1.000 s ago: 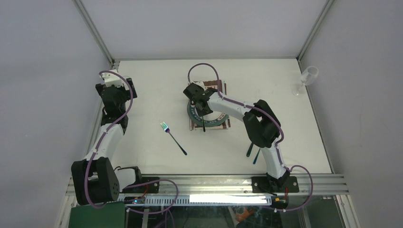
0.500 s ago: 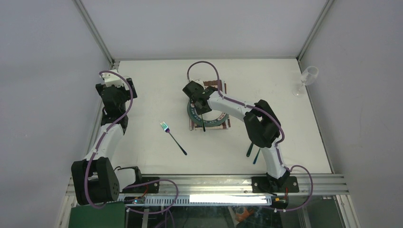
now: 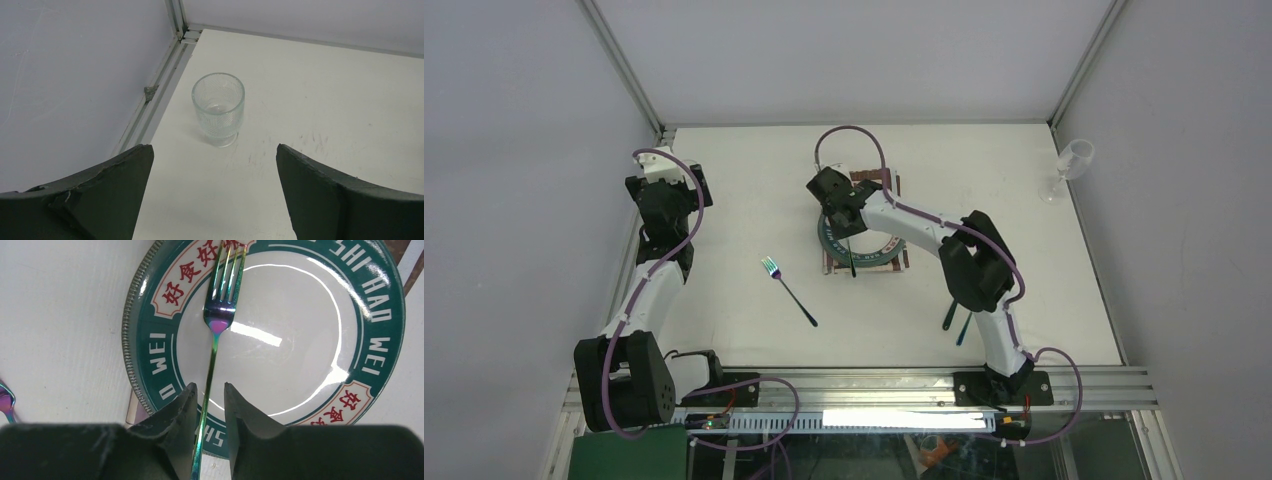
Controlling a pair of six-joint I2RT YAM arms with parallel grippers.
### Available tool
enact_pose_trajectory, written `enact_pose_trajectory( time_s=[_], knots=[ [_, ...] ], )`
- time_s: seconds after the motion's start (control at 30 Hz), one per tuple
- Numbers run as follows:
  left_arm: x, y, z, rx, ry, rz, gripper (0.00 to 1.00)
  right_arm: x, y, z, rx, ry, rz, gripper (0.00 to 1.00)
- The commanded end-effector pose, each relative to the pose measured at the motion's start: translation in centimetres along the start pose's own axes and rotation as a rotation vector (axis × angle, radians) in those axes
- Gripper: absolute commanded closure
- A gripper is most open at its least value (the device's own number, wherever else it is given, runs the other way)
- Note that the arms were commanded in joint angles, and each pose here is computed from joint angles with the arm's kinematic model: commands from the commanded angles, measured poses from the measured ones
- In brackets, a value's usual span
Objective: Set the dinner table for one person
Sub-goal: Pick up the fork from the napkin.
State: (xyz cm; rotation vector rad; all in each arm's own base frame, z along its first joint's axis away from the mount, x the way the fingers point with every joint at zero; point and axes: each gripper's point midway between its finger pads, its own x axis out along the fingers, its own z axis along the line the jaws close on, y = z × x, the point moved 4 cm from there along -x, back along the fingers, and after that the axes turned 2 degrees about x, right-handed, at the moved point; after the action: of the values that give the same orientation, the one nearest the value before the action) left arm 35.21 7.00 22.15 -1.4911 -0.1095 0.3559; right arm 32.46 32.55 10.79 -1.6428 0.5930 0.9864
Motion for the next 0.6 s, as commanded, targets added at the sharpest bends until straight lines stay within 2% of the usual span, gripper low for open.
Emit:
enact_pose_trajectory(
  time_s=[0.0,0.57],
  knots=[
    [0.0,-1.1,0.2,-0.014,0.008,-0.050,0.01,-0.9,-2.3,1.6,0.035,-0.060,-0.076,0.71],
    [0.2,-0.5,-0.3,-0.010,0.036,-0.033,0.01,1.5,-0.5,1.5,0.012,-0.012,-0.017,0.72]
  ],
)
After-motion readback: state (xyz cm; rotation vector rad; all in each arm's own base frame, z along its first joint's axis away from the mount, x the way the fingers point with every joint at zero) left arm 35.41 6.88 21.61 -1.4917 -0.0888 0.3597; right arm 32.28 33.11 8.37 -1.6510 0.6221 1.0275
